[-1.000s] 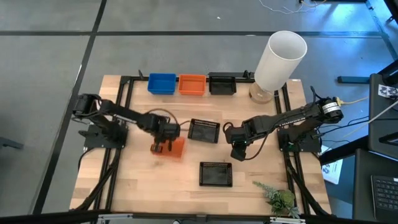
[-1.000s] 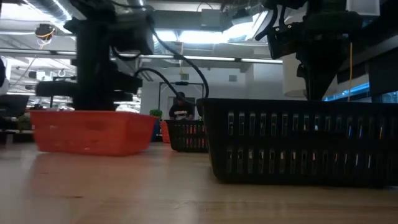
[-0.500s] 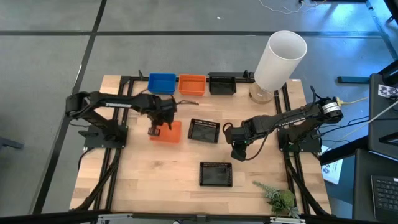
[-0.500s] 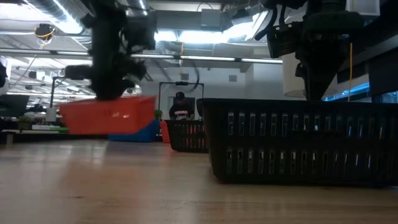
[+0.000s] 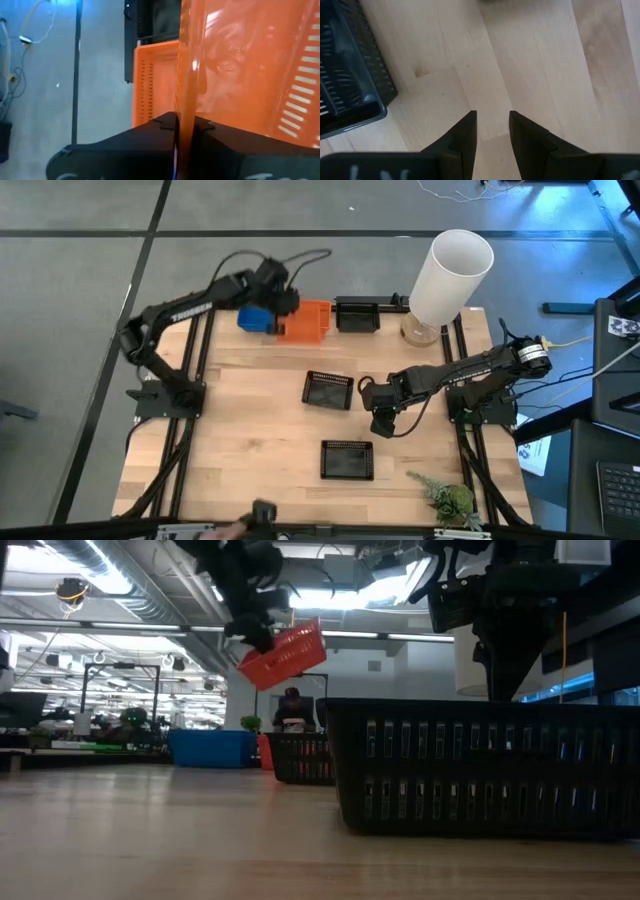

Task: Stack baskets by color
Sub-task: Stack the bottom orange bin on the stacked orange bins

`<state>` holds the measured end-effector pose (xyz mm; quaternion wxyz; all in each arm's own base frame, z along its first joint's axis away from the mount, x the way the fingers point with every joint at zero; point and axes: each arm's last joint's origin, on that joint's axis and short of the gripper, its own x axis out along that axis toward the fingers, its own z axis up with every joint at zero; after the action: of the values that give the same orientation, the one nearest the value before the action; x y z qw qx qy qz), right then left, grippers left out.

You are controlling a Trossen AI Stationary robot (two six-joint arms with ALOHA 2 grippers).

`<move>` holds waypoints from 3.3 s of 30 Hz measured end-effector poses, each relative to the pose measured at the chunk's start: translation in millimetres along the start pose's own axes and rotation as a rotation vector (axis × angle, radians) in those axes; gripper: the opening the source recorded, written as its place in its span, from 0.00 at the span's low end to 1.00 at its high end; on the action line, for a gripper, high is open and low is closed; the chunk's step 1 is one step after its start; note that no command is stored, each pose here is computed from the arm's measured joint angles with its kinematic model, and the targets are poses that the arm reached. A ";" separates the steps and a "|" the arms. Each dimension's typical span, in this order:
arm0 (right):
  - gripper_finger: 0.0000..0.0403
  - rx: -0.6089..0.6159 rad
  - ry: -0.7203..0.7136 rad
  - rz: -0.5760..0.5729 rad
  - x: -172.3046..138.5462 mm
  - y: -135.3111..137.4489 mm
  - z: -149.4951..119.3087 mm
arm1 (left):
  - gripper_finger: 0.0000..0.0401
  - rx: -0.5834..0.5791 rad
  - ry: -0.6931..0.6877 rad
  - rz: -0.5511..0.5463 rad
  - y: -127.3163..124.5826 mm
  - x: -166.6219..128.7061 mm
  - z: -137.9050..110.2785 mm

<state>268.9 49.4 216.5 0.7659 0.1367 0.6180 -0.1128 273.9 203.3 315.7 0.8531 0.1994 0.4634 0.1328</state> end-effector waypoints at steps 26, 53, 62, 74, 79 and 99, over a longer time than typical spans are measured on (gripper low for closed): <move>0.28 0.000 -0.011 0.006 0.0 0.6 1.0 | 0.00 -0.074 0.221 -0.244 93.4 119.4 -5.6; 0.28 0.003 -0.016 0.010 0.0 0.9 1.6 | 0.00 0.068 0.438 -0.152 72.4 137.7 2.1; 0.28 0.003 -0.017 0.010 -0.1 1.0 1.5 | 0.00 0.096 0.471 -0.119 67.9 137.8 7.3; 0.28 0.003 -0.016 0.010 -0.1 1.0 1.5 | 0.16 0.094 0.495 -0.088 65.8 137.2 10.3; 0.28 0.003 -0.016 0.010 -0.1 1.0 1.5 | 0.23 0.116 0.488 -0.099 65.5 137.3 10.6; 0.28 -0.021 -0.021 0.013 -0.2 1.5 1.7 | 0.23 0.069 0.343 -0.079 80.9 103.5 33.2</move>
<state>270.9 50.3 217.1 0.7745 0.1315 0.6102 -0.1026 353.9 310.2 293.1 0.7588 0.1845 0.6139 0.1154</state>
